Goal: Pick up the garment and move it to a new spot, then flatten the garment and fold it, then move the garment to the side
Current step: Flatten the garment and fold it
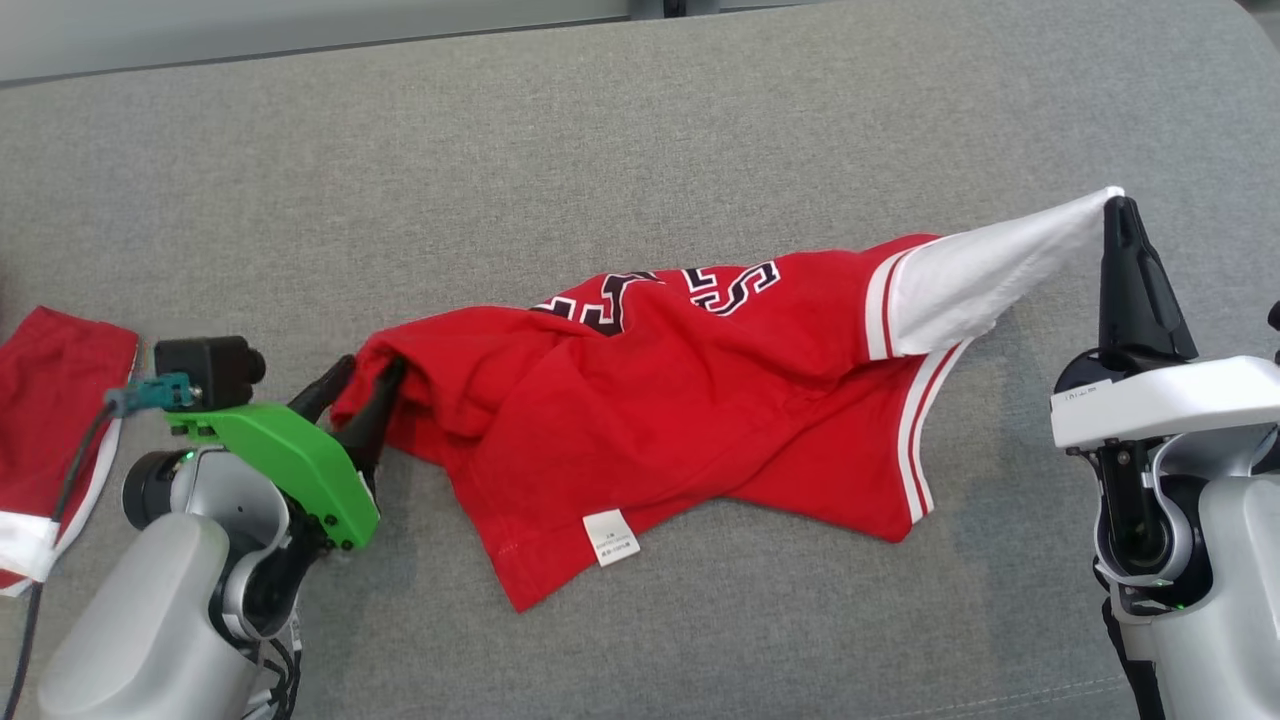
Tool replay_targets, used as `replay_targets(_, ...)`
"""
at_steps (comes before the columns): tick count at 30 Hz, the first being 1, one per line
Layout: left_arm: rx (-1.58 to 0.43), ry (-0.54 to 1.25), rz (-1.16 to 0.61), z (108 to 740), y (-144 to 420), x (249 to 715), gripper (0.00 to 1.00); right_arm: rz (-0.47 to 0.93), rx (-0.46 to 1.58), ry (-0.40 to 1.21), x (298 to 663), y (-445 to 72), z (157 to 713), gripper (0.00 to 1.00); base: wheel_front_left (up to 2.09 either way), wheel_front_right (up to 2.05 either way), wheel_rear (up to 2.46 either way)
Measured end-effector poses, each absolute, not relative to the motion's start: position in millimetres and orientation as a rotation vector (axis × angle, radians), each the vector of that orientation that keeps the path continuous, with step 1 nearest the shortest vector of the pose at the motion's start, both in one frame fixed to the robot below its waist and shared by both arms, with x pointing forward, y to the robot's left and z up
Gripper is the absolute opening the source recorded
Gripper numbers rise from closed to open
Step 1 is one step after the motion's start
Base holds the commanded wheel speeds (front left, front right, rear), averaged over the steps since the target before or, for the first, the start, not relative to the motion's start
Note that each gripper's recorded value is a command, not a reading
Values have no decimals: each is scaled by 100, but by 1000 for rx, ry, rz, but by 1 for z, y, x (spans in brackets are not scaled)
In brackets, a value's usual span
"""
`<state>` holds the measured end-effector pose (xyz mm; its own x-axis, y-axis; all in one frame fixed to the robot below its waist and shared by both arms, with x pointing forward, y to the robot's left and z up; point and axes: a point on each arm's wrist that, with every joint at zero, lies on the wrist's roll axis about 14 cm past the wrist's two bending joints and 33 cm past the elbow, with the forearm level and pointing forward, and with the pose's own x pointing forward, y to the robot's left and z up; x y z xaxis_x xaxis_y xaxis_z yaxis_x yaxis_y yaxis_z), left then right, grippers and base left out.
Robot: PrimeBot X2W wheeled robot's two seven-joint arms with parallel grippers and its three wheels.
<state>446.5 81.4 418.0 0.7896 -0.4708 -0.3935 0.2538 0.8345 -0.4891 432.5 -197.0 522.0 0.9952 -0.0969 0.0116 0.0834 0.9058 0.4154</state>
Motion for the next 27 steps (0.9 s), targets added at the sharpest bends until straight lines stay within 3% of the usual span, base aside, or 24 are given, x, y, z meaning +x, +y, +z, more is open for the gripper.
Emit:
replay_targets(8,-339,556,-310,397,107,435,100,-97,430,-44,436,-194,515,0,0,0,0)
replay_targets(13,-407,552,-191,391,132,417,100,-85,434,-57,435,-188,517,0,0,0,0)
replay_targets(21,-662,631,-242,387,75,364,100,-66,443,-60,435,-180,515,0,0,0,0)
replay_targets(27,-671,653,-267,387,62,351,100,-15,456,-55,434,-163,517,0,0,0,0)
